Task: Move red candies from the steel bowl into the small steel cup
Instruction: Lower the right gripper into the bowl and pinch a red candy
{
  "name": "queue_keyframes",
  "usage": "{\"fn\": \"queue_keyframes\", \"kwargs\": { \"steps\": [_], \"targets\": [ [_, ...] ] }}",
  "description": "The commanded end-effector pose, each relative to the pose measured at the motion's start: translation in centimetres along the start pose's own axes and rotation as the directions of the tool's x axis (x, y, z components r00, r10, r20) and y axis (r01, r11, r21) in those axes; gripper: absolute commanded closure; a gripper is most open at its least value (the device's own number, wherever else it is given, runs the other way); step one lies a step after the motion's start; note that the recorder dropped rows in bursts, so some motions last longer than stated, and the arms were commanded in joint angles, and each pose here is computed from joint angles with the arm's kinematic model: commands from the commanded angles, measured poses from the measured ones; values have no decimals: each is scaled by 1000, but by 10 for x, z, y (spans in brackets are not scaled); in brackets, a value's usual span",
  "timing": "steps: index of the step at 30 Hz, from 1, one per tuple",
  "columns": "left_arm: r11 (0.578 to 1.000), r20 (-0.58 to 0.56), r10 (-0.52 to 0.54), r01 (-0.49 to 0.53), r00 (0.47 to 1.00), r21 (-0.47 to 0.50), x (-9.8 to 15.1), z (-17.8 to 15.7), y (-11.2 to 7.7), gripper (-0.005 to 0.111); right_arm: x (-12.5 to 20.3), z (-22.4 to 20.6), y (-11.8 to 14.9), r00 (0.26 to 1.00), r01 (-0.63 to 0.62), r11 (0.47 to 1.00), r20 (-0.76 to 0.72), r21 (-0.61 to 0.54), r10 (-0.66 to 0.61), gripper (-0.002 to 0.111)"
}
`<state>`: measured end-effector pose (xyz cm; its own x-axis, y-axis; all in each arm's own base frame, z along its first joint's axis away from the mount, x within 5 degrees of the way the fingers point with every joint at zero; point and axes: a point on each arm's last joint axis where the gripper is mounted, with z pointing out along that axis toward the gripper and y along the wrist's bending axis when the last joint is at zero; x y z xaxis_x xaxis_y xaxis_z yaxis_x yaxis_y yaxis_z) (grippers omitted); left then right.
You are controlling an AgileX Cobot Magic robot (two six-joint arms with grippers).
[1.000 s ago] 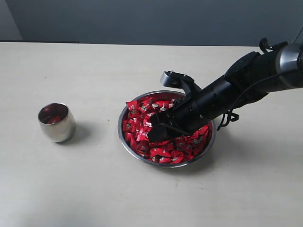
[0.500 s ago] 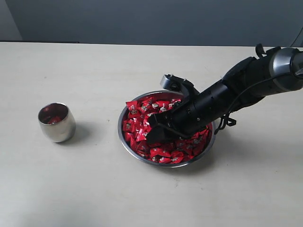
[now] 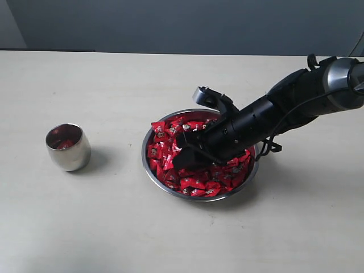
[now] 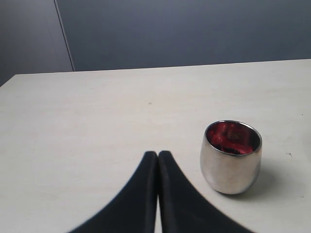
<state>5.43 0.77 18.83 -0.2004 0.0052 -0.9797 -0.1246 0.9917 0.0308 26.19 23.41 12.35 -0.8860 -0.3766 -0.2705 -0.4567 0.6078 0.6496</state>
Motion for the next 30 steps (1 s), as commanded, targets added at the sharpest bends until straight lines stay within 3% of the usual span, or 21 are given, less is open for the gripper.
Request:
{"fn": "queue_keyframes", "kwargs": {
  "steps": [1,11,16,22,26,30],
  "targets": [
    [1000,2,-5,5,1000,0,1,0,0,106,-2,-1,0,1000,-2,1000,26,-8,2,68],
    [1000,2,-5,5,1000,0,1,0,0,106,-9,7,-4,1000,-2,1000,15,-25,3,68],
    [1000,2,-5,5,1000,0,1,0,0,106,-10,7,-4,999,-18,1000,35,-20,19,82],
    [1000,2,-5,5,1000,0,1,0,0,106,-11,6,-5,999,-17,1000,44,-15,17,86],
    [1000,2,-5,5,1000,0,1,0,0,106,-11,6,-5,999,-13,1000,43,-14,14,109],
    [1000,2,-5,5,1000,0,1,0,0,106,-11,6,-5,999,-9,1000,44,-8,9,109]
  ]
}}
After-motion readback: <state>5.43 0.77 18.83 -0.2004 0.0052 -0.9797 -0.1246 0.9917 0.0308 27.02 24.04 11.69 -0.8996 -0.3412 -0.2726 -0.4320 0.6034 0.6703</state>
